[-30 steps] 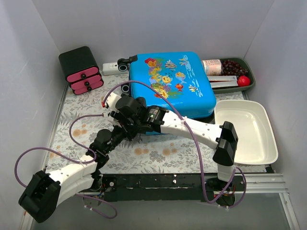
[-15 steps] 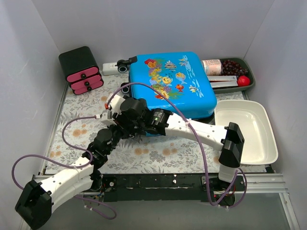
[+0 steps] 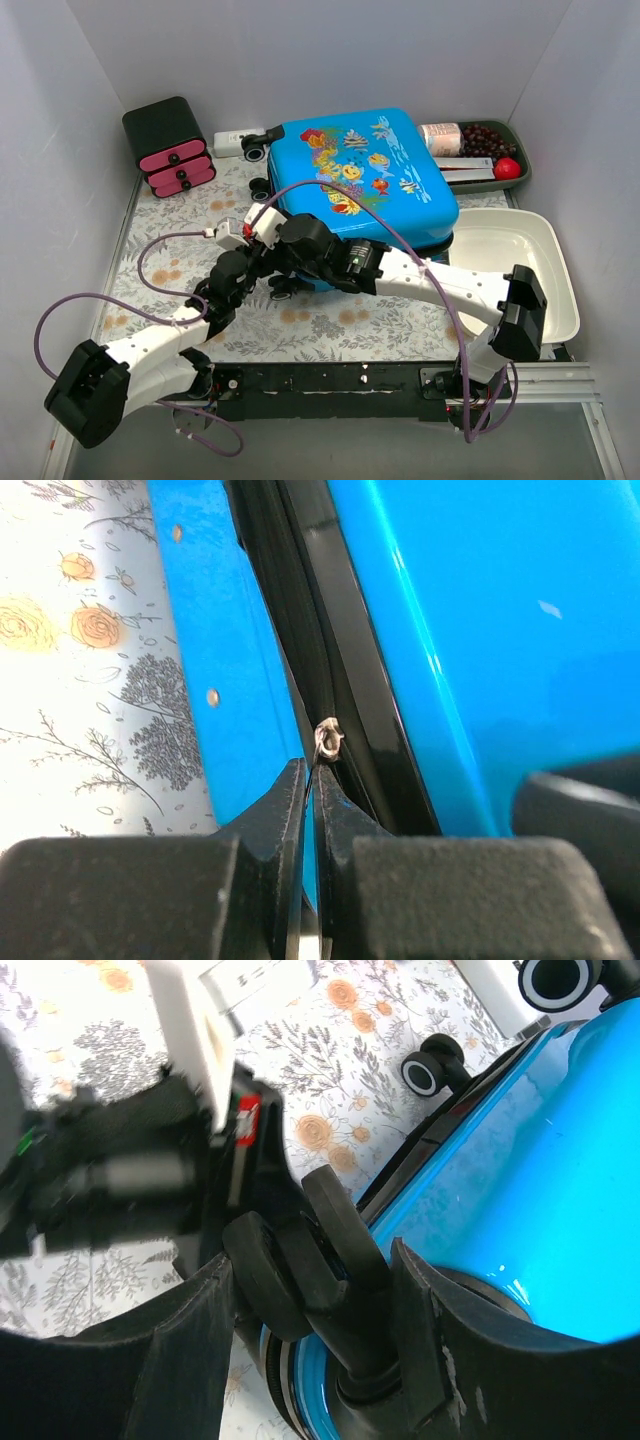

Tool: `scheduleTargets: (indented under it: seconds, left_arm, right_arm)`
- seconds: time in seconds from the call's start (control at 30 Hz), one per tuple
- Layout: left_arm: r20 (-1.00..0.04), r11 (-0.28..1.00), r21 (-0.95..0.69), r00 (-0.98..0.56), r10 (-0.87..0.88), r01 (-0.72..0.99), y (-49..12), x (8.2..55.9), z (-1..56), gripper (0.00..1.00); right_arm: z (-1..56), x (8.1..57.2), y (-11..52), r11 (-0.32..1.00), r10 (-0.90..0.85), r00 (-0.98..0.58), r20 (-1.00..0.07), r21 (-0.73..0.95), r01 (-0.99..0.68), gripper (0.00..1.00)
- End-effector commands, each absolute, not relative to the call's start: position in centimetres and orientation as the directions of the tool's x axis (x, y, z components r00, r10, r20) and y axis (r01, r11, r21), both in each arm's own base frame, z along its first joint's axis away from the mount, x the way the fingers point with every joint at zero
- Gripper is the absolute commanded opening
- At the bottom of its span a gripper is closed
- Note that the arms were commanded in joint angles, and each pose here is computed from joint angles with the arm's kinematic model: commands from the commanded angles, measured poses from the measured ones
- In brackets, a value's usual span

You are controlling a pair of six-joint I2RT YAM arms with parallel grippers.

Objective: Open, take out, and arrange the luggage

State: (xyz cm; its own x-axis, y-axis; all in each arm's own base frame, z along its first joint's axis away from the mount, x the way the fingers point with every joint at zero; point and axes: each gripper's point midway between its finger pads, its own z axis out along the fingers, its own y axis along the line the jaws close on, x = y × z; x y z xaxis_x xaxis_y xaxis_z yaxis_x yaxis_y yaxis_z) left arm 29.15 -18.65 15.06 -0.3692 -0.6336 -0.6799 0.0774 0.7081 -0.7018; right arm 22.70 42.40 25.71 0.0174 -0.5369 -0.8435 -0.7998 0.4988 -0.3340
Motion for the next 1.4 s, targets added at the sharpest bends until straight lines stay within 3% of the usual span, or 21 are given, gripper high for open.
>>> scheduleTargets:
  seconds: [0.0,0.43,0.5,0.53,0.57,0.6,0.63,0.67,0.7,0.73,0.77,0.87,0.97,1.03,1.17,1.37]
  left_arm:
    - [-0.691,0.710,-0.696,-0.171,-0.703,-0.109,-11.9,32.8,15.6,0.00]
    - [-0.739,0.747,-0.664,-0.117,-0.663,-0.037,-9.7,36.1,17.3,0.00]
    - [-0.749,0.753,-0.658,-0.114,-0.653,0.011,-10.1,36.3,18.0,0.00]
    - [-0.755,0.759,-0.651,-0.121,-0.644,0.020,-10.2,36.3,18.1,0.00]
    - [-0.758,0.762,-0.647,-0.128,-0.639,0.031,-10.3,36.3,18.3,0.00]
    - [-0.760,0.764,-0.644,-0.136,-0.635,0.034,-10.4,36.0,18.5,0.00]
    - [-0.751,0.756,-0.654,-0.142,-0.644,0.032,-10.4,35.7,18.6,0.00]
    - [-0.738,0.744,-0.668,-0.137,-0.661,0.011,-10.1,35.5,18.9,0.05]
    - [-0.724,0.739,-0.672,-0.170,-0.668,-0.044,-9.7,35.0,18.0,0.46]
    - [-0.702,0.713,-0.699,-0.147,-0.697,-0.040,-9.5,34.5,19.4,0.83]
    - [-0.698,0.709,-0.703,-0.142,-0.702,-0.045,-9.3,34.2,19.9,0.98]
    - [-0.688,0.697,-0.717,-0.150,-0.710,-0.015,-9.6,33.5,22.3,0.98]
    - [-0.703,0.710,-0.698,-0.273,-0.656,0.093,-12.6,33.6,24.5,0.98]
    - [-0.712,0.689,-0.686,-0.409,-0.570,0.233,-15.8,32.7,25.9,0.98]
    - [-0.705,0.665,-0.670,-0.564,-0.430,0.330,-18.7,31.8,23.2,0.98]
    - [-0.670,0.627,-0.685,-0.659,-0.342,0.371,-20.1,29.1,20.5,0.98]
  right_arm:
    - [32.0,24.0,37.7,0.791,-0.133,-0.222,-0.966,0.031,-0.611,0.01]
    - [28.6,20.8,36.0,0.706,-0.203,-0.265,-0.943,0.046,-0.707,0.01]
    - [28.5,19.7,36.7,0.625,-0.251,-0.214,-0.944,0.010,-0.780,0.01]
    - [29.2,19.4,37.1,0.534,-0.322,-0.085,-0.943,-0.107,-0.839,0.01]
    - [29.3,17.6,38.2,0.401,-0.348,-0.018,-0.937,-0.132,-0.907,0.01]
    - [29.4,17.1,38.5,0.353,-0.368,0.032,-0.929,-0.172,-0.920,0.01]
    - [30.9,17.2,38.8,0.315,-0.370,0.108,-0.923,-0.234,-0.920,0.15]
    - [30.1,17.3,39.0,0.287,-0.413,0.122,-0.903,-0.256,-0.923,0.25]
    - [30.3,17.5,39.1,0.284,-0.429,0.140,-0.892,-0.280,-0.917,0.33]
    - [30.2,17.8,39.2,0.274,-0.449,0.158,-0.880,-0.304,-0.912,0.54]
    - [30.2,18.2,39.8,0.265,-0.476,0.182,-0.861,-0.337,-0.903,0.61]
    - [29.1,19.3,40.2,0.329,-0.504,0.122,-0.855,-0.321,-0.888,0.67]
    - [29.4,20.6,39.4,0.478,-0.453,0.020,-0.891,-0.261,-0.839,0.73]
    - [28.7,20.9,38.5,0.601,-0.372,-0.121,-0.920,-0.139,-0.787,0.83]
    - [29.2,21.3,33.4,0.785,-0.232,-0.271,-0.934,-0.015,-0.619,0.90]
    - [27.7,20.3,27.8,0.860,-0.057,-0.427,-0.903,0.172,-0.480,0.92]
